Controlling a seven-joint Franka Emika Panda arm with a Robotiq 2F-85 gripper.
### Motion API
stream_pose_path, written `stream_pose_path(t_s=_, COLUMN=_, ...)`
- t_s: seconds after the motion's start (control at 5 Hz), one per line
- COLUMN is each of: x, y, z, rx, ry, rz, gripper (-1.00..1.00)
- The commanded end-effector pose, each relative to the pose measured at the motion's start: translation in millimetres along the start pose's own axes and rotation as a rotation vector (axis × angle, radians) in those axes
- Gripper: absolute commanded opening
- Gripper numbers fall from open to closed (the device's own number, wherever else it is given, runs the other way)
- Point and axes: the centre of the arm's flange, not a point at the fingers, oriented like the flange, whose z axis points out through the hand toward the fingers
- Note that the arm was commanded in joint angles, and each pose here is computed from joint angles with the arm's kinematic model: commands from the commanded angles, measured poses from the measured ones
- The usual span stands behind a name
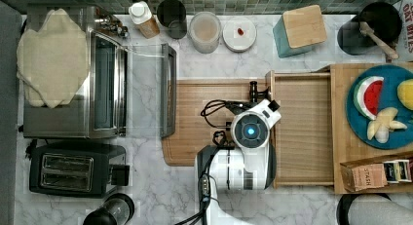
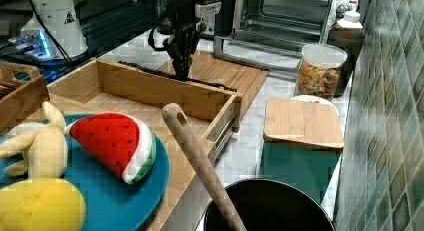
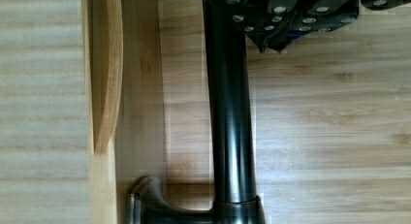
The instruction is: Close the drawer.
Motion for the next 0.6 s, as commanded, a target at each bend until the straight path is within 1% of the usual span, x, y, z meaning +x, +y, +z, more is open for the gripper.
stream_pose_path(t_s=0.2, x=38, y=206, z=-54, rx=-0.095, ry=0.102, rz=0.144, gripper=-1.0)
stream_pose_path(t_s=0.4, x=38, y=245, z=-68, rx=-0.148, ry=0.078, rz=0.208, gripper=-1.0)
stream_pose_path(t_s=0.6, x=32, y=282, z=-57, rx=-0.19, ry=0.113, rz=0.242, gripper=-1.0)
